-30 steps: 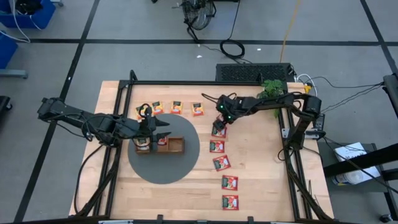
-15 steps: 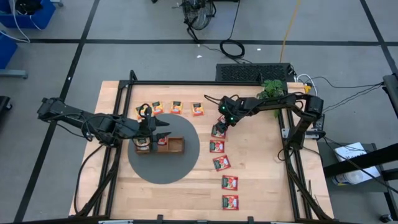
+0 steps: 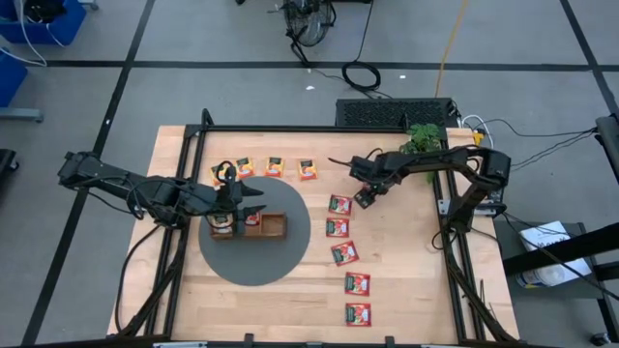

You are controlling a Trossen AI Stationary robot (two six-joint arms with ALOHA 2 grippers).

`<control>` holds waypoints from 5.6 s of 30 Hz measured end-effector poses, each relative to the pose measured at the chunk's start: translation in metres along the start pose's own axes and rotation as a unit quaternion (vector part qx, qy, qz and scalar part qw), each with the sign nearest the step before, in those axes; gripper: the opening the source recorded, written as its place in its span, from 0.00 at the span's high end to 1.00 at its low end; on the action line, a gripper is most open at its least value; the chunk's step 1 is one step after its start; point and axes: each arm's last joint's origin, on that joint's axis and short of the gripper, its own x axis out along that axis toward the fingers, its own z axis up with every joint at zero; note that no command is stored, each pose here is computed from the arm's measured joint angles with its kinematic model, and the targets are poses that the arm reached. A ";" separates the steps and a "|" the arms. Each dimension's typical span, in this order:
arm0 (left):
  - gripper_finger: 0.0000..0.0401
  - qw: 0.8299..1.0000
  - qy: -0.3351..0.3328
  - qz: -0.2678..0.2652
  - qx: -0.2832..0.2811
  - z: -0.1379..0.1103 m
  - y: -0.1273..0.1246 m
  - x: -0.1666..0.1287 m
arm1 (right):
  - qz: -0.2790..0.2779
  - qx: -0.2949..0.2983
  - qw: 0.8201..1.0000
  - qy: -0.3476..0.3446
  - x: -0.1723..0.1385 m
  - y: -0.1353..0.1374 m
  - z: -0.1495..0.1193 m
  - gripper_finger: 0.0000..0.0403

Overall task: Pick & Place Tea
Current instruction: Put the red tea bag into the middle section of the wooden organizer

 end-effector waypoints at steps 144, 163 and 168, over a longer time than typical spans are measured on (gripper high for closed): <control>0.56 1.000 0.000 0.000 0.000 0.000 0.000 0.000 | 0.041 0.141 0.982 0.122 -0.064 0.051 -0.061 0.44; 0.56 1.000 0.000 0.000 0.000 0.000 0.000 0.000 | 0.072 0.299 0.949 -0.070 -0.048 0.090 -0.094 0.44; 0.56 1.000 0.000 0.000 0.000 0.000 0.000 0.000 | 0.095 0.256 0.958 -0.082 -0.049 0.093 -0.090 0.44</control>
